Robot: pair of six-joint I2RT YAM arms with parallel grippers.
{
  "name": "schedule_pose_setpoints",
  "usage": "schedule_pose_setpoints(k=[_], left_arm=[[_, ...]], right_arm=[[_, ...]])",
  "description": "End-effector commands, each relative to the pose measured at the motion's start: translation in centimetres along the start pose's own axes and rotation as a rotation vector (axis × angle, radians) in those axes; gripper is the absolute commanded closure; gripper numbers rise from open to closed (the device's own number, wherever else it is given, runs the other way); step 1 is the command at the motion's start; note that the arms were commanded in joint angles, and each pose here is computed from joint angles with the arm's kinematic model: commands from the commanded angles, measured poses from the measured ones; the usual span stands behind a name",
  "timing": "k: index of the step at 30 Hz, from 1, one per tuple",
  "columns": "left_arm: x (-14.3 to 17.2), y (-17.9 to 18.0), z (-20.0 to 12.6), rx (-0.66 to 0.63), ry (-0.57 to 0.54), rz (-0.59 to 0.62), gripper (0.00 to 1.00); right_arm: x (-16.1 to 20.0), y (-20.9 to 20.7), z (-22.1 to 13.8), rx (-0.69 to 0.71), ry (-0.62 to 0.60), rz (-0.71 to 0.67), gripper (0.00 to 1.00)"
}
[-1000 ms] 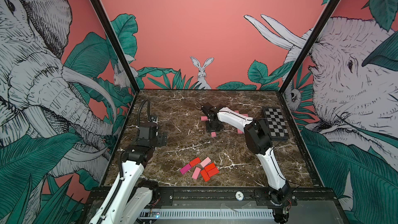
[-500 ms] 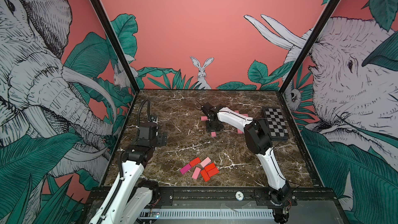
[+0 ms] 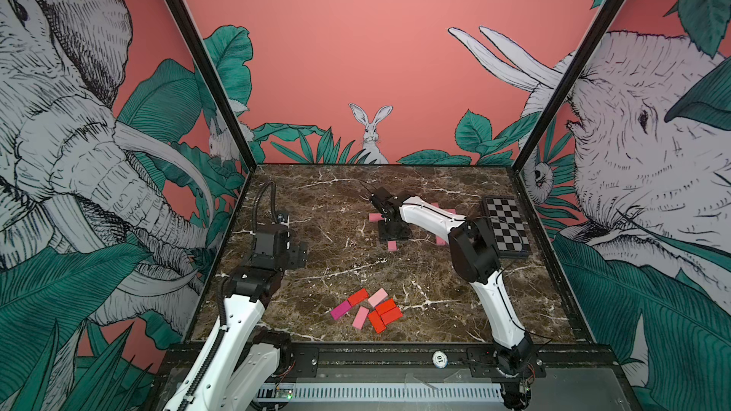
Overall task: Assemble the letter t with building blocks
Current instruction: Assemble the building block at the center of the board.
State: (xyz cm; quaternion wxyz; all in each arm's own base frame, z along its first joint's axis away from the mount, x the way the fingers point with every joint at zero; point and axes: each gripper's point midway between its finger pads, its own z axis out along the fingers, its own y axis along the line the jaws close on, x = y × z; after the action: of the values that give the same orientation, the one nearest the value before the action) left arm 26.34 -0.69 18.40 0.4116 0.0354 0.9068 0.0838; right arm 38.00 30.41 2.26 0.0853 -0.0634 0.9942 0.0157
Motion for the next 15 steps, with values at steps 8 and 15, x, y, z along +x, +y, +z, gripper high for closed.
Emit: schedule_pose_setpoints(k=[8, 15], left_arm=[[-0.3, 0.2, -0.4, -0.005, -0.002, -0.014, 0.03], [-0.3, 0.1, -0.3, 0.002, 0.003, -0.016, 0.03]], right_arm=[[0.6, 0.1, -2.3, -0.059, -0.014, -0.11, 0.3], [0.4, 1.0, -7.6, -0.155, -0.216, -0.213, 0.19]])
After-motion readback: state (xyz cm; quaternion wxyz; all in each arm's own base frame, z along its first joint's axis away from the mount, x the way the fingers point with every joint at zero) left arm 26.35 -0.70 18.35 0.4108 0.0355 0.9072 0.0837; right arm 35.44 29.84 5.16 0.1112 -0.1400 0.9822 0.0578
